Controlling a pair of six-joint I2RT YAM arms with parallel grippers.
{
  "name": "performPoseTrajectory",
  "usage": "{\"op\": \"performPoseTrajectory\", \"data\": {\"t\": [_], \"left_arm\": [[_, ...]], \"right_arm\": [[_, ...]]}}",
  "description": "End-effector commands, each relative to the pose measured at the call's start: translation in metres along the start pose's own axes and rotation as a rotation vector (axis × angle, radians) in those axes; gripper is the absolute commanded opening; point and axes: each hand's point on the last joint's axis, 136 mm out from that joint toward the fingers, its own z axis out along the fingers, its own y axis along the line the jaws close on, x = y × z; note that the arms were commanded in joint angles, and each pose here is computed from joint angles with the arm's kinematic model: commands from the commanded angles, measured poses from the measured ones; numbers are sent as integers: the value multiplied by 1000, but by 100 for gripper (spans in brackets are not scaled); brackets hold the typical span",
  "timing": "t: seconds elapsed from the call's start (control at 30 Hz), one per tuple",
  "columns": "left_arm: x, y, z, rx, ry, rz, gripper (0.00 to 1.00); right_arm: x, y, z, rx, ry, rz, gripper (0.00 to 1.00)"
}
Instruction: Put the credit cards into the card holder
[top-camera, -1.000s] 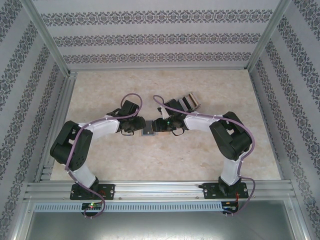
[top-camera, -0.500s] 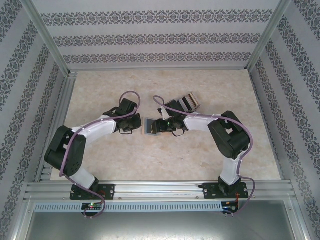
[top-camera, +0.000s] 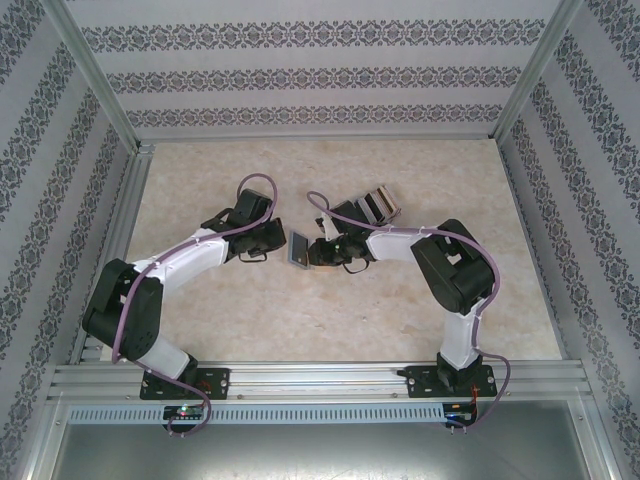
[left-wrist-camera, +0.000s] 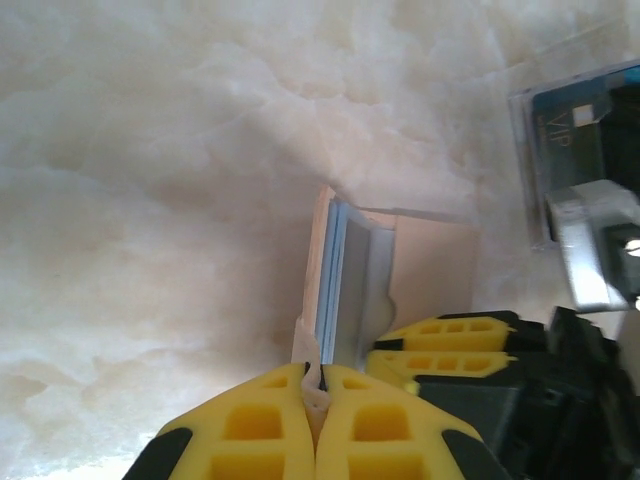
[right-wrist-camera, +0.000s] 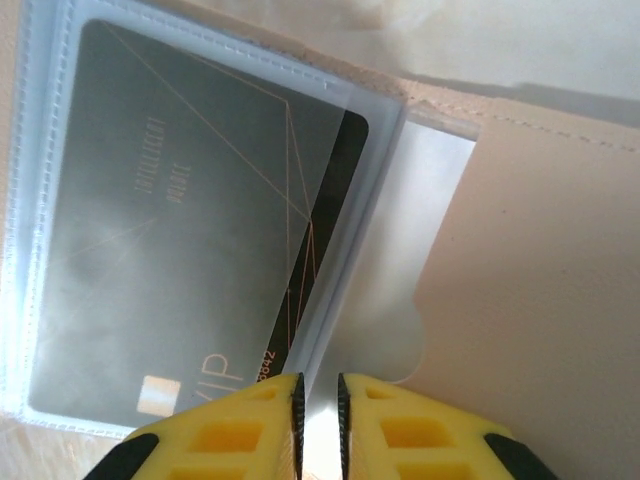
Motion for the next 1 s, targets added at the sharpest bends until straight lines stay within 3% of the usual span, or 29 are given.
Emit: {"op": "performPoseTrajectory", "data": {"t": [0.0, 0.6, 0.97], "left_arm": [[-9, -30, -16, 82, -21, -3, 1], [-20, -35, -46, 43, -84, 46, 1], [-16, -28, -41, 23, -70, 43, 1]], "right_arm": [[3, -6, 6, -10, 5, 20, 18], [-7, -1, -9, -100, -41, 68, 18], [-7, 0, -11, -115, -46, 74, 19]]}}
